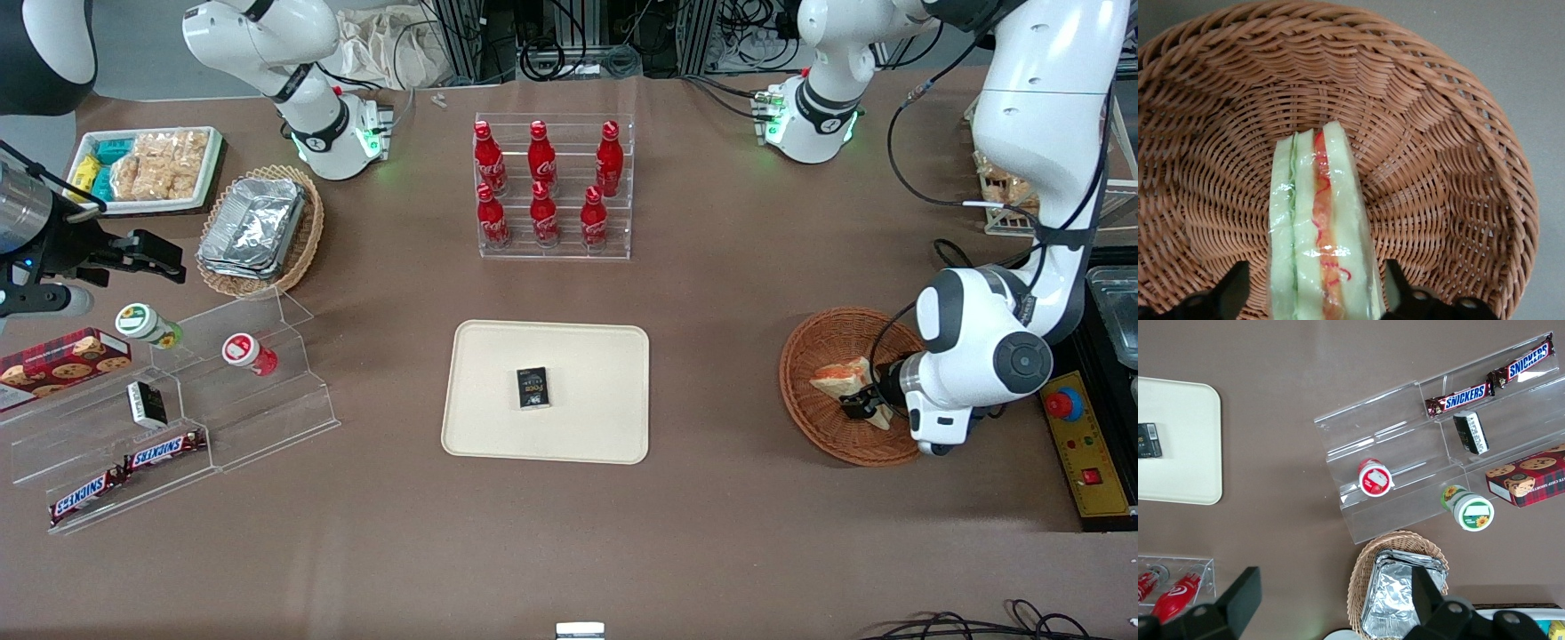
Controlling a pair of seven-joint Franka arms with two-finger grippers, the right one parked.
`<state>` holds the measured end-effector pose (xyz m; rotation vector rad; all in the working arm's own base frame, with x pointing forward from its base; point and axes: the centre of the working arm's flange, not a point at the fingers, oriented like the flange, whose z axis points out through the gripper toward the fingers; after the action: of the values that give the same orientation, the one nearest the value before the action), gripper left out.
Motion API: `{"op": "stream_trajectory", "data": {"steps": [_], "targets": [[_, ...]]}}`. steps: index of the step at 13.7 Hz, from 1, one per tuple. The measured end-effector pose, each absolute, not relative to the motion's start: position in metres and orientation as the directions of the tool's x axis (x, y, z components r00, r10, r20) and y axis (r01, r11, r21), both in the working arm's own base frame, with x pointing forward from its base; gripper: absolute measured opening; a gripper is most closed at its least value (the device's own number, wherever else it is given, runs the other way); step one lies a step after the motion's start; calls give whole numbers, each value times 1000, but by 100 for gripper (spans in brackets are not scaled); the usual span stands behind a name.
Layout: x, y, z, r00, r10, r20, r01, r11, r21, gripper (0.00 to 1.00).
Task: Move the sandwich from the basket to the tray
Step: 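Lift the sandwich out of the basket with the left gripper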
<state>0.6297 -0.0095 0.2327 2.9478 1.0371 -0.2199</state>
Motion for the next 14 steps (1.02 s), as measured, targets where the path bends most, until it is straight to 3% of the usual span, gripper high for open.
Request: {"op": "stream_trajectory", "data": {"steps": [1, 2, 5, 6, 12, 14], "targets": [[630, -10, 233, 768, 626, -135, 627, -778, -39, 85], [630, -10, 233, 764, 631, -134, 632, -774, -39, 78], [632, -10, 245, 758, 641, -121, 643, -765, -34, 44], [632, -10, 253, 758, 641, -118, 642, -766, -34, 37], [631, -23, 364, 776, 622, -102, 621, -783, -50, 15], [631, -38, 403, 794, 599, -105, 597, -801, -51, 15]]}}
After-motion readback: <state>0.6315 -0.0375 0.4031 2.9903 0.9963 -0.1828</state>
